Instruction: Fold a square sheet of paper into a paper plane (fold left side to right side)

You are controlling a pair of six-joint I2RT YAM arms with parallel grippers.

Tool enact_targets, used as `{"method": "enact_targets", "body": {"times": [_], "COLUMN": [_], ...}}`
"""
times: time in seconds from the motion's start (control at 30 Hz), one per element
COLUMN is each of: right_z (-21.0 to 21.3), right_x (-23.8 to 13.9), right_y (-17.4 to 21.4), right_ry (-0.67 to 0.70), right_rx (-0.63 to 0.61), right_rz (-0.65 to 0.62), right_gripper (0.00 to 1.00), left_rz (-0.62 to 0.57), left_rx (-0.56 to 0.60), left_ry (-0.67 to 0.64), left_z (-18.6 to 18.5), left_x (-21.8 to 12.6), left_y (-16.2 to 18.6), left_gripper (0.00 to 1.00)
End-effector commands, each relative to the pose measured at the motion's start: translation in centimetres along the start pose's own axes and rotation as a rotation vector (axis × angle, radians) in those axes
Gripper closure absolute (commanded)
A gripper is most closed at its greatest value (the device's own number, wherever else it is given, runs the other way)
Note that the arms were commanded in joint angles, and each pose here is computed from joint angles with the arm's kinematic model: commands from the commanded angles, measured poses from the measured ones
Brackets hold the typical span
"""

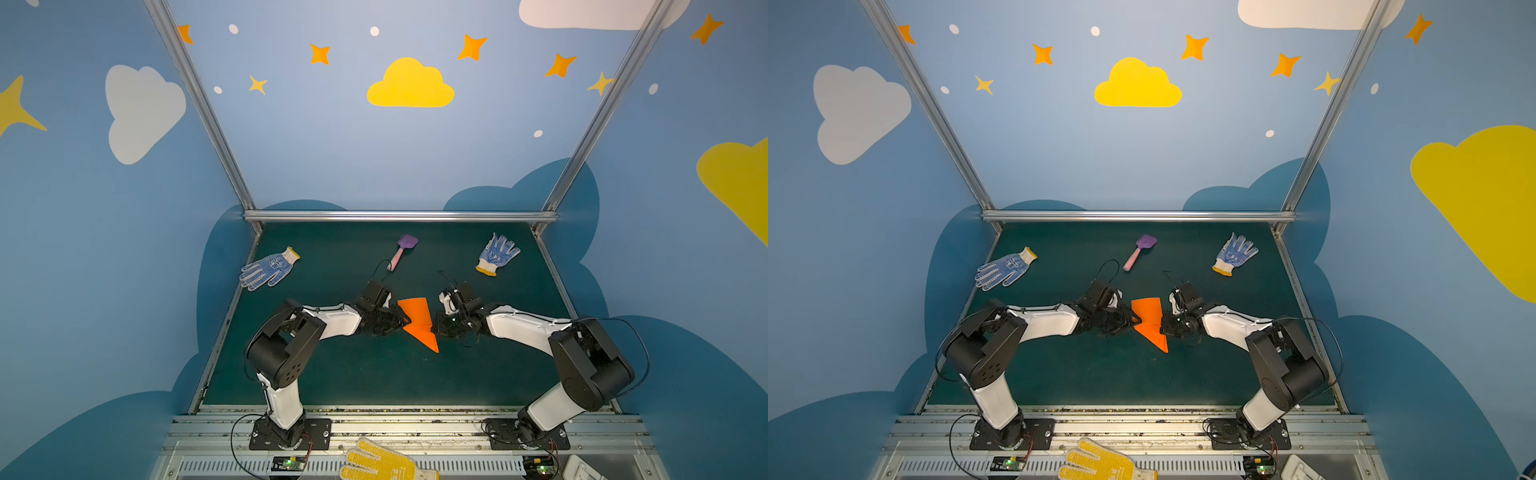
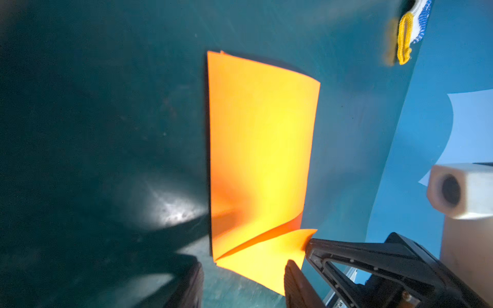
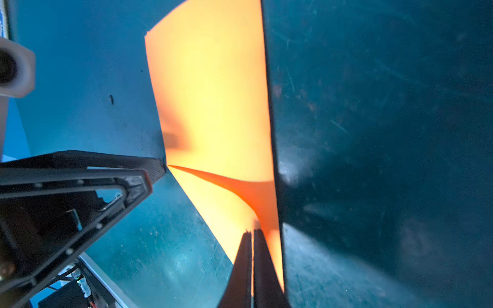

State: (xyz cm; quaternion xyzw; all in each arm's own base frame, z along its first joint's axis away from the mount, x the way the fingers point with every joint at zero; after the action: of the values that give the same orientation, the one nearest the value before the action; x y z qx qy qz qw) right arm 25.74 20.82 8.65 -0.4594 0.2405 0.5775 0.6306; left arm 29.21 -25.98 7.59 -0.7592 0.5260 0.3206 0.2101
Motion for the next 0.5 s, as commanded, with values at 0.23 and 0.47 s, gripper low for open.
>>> {"method": "enact_targets", "body": {"times": [0.23,0.47], "right_z": [-1.1,-1.8], "right_x": [1.8,2.1], "right_y": [-0.5,0.1], "right_ry": [0.013,0.023], "right_rx": [-0.013,-0.003], "right_rz": [0.035,0.047], "right_gripper": [1.00,1.00], "left_rz": [0.023,0.041], "left_rx": [-0.023,-0.013], "left_ry": [-0.018,0.022], "left_z": [1.2,0.9], "left_x": [0.8,1.2], "left_y": [0.2,0.3], "left_gripper": [0.50,0.52]}}
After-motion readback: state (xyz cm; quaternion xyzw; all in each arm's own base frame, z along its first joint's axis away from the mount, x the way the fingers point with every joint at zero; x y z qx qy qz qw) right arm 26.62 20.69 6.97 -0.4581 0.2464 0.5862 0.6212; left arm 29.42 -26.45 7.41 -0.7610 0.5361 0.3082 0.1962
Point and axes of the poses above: each gripper's point midway between its finger pads, its own x axis out along the fingers, its own z axis along the line the jaws close on, y = z × x, the point moved 6 cm from there along -x, back along the fingers, and after that the axes turned 9 degrees about -x, right-handed, at the moved point
